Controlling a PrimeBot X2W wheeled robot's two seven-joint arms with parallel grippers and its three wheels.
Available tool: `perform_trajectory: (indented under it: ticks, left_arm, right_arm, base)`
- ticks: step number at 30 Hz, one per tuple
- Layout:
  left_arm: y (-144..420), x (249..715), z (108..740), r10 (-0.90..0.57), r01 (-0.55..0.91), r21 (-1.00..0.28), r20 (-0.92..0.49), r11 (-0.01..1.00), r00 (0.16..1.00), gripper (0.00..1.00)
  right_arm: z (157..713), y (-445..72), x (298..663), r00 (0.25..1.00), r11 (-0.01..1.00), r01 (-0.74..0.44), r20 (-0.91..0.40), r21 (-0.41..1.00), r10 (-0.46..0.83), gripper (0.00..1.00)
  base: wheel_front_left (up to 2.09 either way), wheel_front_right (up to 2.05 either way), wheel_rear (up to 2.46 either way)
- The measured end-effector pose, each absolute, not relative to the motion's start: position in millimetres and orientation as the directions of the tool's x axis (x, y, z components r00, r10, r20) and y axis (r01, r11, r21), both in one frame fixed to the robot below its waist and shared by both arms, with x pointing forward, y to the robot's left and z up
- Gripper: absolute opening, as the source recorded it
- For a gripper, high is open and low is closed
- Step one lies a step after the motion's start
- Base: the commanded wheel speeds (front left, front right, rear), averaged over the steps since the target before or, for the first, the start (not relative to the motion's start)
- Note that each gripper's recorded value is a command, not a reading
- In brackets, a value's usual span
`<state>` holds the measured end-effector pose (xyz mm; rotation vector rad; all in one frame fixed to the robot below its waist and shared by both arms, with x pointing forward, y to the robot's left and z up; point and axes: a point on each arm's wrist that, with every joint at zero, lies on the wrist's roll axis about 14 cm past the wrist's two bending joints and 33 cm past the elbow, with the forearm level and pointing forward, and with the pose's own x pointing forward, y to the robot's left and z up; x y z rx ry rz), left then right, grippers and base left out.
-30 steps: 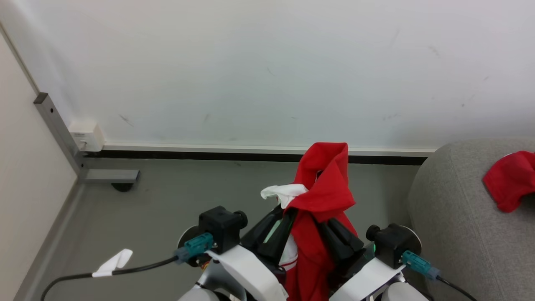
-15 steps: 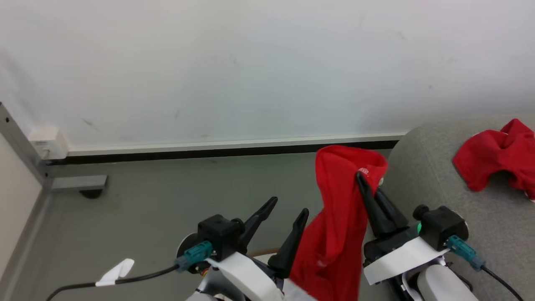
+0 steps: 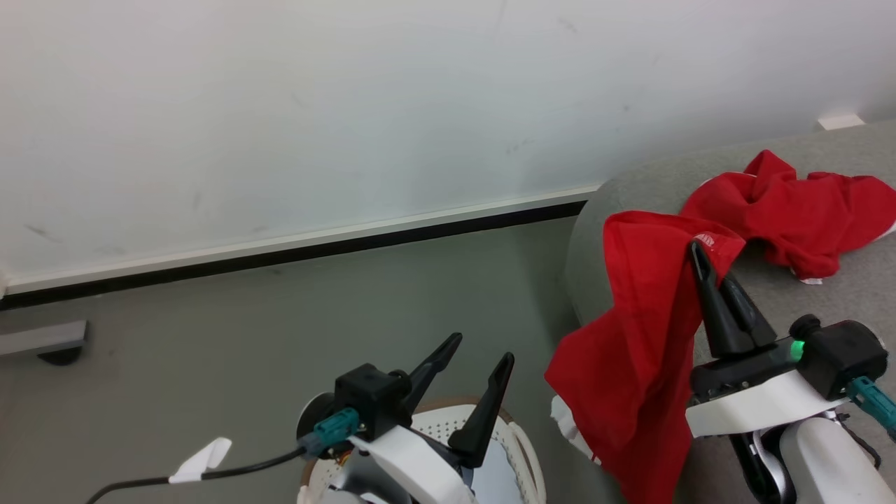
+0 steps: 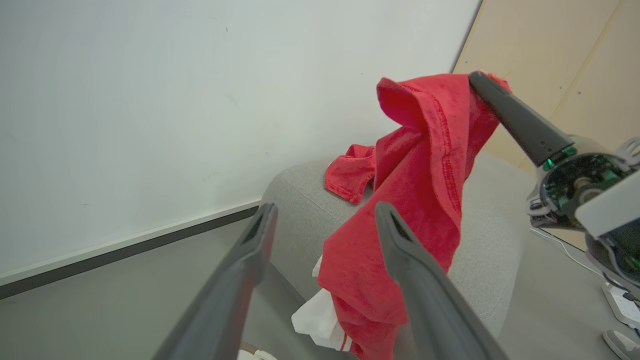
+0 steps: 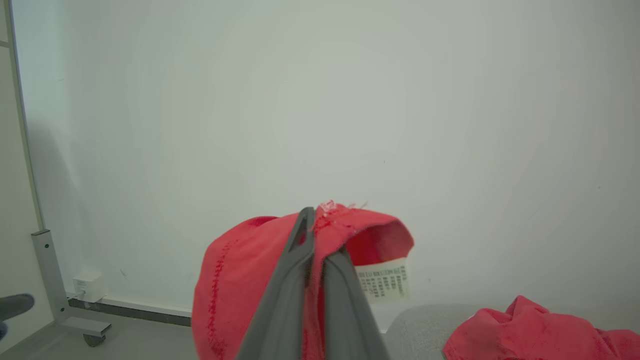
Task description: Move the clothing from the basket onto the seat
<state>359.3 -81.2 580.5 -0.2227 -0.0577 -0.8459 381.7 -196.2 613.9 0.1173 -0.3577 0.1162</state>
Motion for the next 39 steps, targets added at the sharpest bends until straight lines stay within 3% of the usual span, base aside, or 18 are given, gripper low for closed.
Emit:
perform_trajectory:
  ticks: [10,21,34,39]
  left_arm:
    - [-117,348,577,-0.807,0.817,-0.173,0.138,0.551,0.574,1.00]
    - [-125,352,569,-0.823,0.827,-0.195,0.125,0.528,0.554,1.00]
    - [-111,405,546,-0.806,0.803,-0.230,0.107,0.550,0.582,1.00]
    - [-97,427,530,-0.782,0.774,-0.255,0.094,0.580,0.617,1.00]
  right_arm:
    - [636,-249,355,0.912,0.998,0.005,0.409,0.061,-0.029,0.00]
    - [637,-264,356,0.912,0.997,0.050,0.403,0.064,-0.072,0.00]
    - [727,-319,455,0.859,0.990,0.141,0.497,0.010,-0.127,0.00]
    - [796,-365,490,0.790,0.968,0.241,0.564,0.077,-0.242,0.00]
  base:
    - [0.00,0.00,0.00]
    - [0.00,0.00,0.00]
    - [0.00,0.00,0.00]
    - [0.00,0.00,0.00]
